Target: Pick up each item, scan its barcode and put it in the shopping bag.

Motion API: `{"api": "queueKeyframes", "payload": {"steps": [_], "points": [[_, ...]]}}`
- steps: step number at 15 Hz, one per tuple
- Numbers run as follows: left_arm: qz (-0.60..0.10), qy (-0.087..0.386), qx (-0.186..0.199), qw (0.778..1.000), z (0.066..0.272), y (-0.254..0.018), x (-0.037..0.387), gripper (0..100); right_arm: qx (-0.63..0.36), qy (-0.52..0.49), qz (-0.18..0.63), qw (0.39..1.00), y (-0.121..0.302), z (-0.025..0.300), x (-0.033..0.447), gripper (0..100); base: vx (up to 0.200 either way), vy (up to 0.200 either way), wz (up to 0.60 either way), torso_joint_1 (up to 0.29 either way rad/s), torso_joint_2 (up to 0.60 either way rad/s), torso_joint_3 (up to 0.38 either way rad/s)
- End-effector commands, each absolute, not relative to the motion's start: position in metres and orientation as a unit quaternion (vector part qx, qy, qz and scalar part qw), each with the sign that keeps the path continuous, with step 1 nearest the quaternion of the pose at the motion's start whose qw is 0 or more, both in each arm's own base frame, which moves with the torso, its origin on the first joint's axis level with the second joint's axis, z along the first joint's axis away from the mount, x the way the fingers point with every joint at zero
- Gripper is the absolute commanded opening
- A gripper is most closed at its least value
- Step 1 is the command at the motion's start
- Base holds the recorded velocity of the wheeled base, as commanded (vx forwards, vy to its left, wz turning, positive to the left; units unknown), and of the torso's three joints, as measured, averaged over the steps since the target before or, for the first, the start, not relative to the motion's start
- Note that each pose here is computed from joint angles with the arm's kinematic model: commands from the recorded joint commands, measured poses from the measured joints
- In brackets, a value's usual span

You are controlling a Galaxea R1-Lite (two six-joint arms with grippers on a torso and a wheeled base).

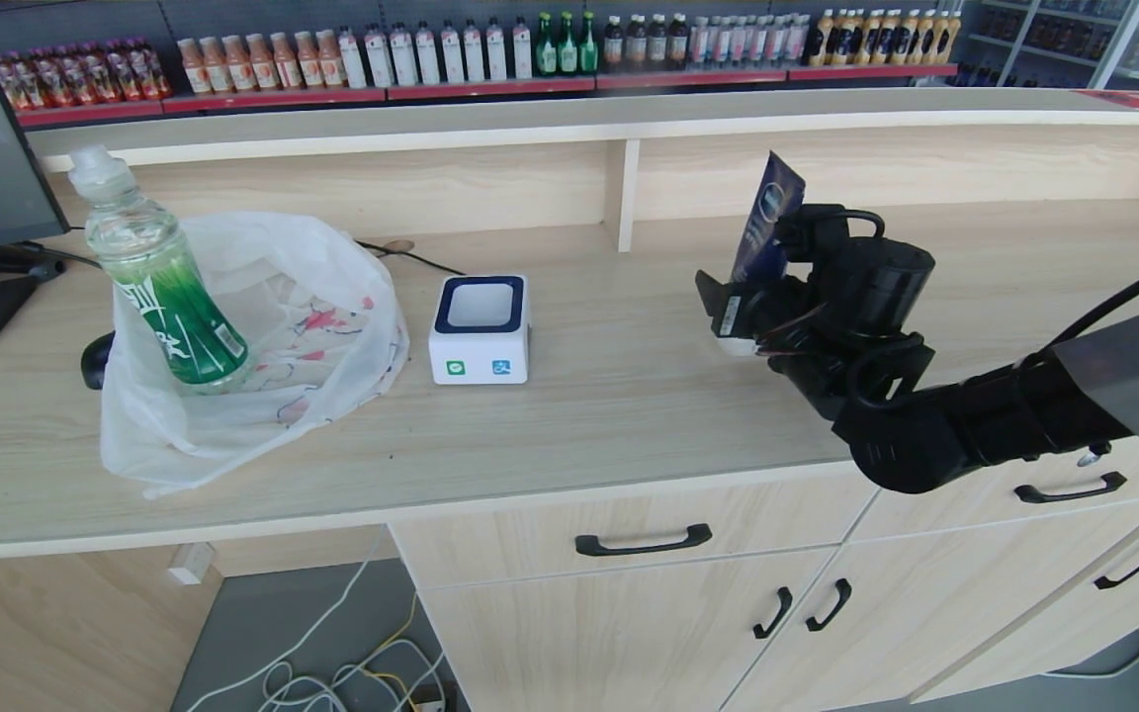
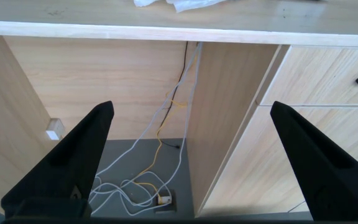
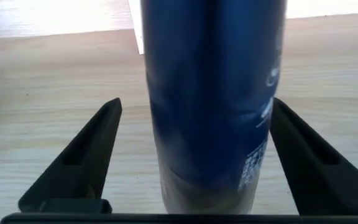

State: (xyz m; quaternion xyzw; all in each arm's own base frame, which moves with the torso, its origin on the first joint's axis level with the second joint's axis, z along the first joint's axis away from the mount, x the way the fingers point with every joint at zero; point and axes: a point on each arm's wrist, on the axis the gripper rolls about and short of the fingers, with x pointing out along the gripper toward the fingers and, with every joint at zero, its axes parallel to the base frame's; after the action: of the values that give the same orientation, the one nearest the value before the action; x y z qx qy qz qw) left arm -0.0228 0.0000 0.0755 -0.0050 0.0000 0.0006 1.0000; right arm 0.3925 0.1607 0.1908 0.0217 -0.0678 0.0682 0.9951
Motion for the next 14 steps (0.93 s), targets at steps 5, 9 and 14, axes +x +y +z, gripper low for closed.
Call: {"api": "queueKeyframes", "payload": {"steps": [5,9,14], "points": [[0.001,0.0,-0.005,1.0,0.075,0.0,-0.023,100,0.022,-0.07,0.068,0.995,0.16,0.192,0.392,0,0.0,0.0,0.0,0.0,0.0,0.0],[0.001,0.0,-0.005,1.0,0.075,0.0,-0.023,100,0.024,-0.084,0.068,0.994,0.158,0.204,0.388,0,0.0,0.0,0.0,0.0,0.0,0.0],[0.001,0.0,-0.005,1.0,0.075,0.0,-0.023,100,0.029,-0.111,0.069,0.991,0.154,0.228,0.376,0,0.0,0.0,0.0,0.0,0.0,0.0]]}}
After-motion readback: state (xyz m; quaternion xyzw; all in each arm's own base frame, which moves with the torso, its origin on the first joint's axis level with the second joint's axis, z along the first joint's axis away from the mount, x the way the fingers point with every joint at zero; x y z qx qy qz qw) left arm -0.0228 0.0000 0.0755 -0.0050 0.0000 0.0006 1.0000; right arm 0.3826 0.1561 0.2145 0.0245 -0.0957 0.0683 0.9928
